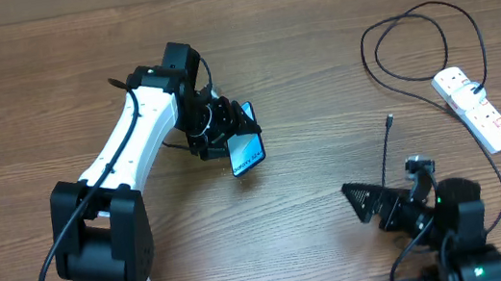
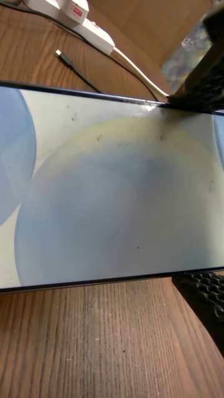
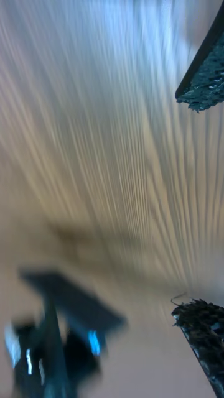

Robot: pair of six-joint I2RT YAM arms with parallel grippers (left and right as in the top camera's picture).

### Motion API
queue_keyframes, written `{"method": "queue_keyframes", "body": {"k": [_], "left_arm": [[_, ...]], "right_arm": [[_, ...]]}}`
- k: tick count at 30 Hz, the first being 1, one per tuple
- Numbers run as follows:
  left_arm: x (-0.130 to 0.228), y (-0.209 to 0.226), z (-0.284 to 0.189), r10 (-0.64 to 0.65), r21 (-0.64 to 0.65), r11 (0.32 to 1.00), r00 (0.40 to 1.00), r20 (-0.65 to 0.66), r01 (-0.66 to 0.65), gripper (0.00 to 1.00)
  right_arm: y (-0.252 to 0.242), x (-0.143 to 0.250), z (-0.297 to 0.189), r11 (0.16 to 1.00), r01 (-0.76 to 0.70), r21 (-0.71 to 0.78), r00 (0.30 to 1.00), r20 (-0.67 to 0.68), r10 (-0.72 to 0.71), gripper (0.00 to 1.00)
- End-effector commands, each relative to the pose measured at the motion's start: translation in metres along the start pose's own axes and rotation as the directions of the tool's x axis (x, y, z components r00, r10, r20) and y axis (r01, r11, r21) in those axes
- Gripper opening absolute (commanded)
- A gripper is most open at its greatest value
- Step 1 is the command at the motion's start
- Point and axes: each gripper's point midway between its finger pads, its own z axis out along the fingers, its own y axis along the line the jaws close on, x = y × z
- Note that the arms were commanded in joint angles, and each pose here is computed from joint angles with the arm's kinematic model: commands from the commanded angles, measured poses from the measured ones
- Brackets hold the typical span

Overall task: Plug charger to phone and switch on socket
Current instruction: 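Move the right gripper toward the phone held by the left gripper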

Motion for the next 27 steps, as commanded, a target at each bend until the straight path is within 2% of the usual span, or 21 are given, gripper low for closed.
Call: {"method": "queue_keyframes", "body": {"k": [1, 5, 10, 12, 14, 16, 19, 20, 22, 24, 27], "left_arm": [[0.002, -0.013, -0.004, 0.013, 0.037, 0.999, 1.000, -0.004, -0.013, 0.46], [0.002, -0.013, -0.004, 0.013, 0.037, 0.999, 1.000, -0.004, -0.013, 0.46], [0.002, -0.013, -0.004, 0.013, 0.037, 0.999, 1.000, -0.005, -0.013, 0.47], [0.002, -0.013, -0.004, 0.012, 0.037, 0.999, 1.000, -0.006, -0.012, 0.47], [0.002, -0.013, -0.004, 0.010, 0.036, 0.999, 1.000, -0.007, -0.010, 0.47], [0.004, -0.013, -0.004, 0.008, 0.037, 0.999, 1.000, -0.012, -0.008, 0.47], [0.008, -0.019, -0.004, 0.009, 0.074, 0.997, 0.999, -0.040, -0.006, 0.47], [0.011, -0.024, -0.005, 0.010, 0.103, 0.995, 0.998, -0.057, -0.004, 0.49], [0.014, -0.028, -0.006, 0.012, 0.126, 0.992, 0.997, -0.073, -0.002, 0.50], [0.015, -0.032, -0.006, 0.015, 0.148, 0.989, 0.997, -0.081, -0.003, 0.50], [0.015, -0.036, -0.007, -0.018, 0.164, 0.986, 0.996, -0.091, 0.033, 0.49]], "right_arm": [[0.005, -0.074, -0.032, 0.961, 0.142, 0.238, 0.968, 0.170, -0.185, 1.00], [0.020, -0.115, -0.052, 0.944, 0.101, 0.315, 0.956, 0.232, -0.180, 1.00], [-0.014, -0.146, -0.075, 0.851, -0.146, 0.504, 0.917, 0.392, -0.074, 1.00], [-0.022, -0.150, -0.074, 0.830, -0.203, 0.519, 0.905, 0.424, -0.044, 1.00], [-0.017, -0.154, -0.066, 0.850, -0.188, 0.493, 0.908, 0.416, -0.040, 1.00], [0.004, -0.155, -0.049, 0.912, -0.096, 0.398, 0.932, 0.358, -0.058, 1.00], [0.056, -0.148, -0.028, 0.987, 0.069, 0.147, 0.961, 0.256, -0.105, 1.00], [0.086, -0.140, -0.024, 0.992, 0.123, -0.014, 0.972, 0.205, -0.117, 1.00], [0.108, -0.127, -0.023, 0.977, 0.152, -0.148, 0.981, 0.141, -0.131, 1.00], [0.118, -0.115, -0.023, 0.965, 0.146, -0.220, 0.988, 0.082, -0.131, 1.00], [0.118, -0.102, -0.016, 0.966, 0.106, -0.236, 0.994, 0.008, -0.107, 1.00]]}}
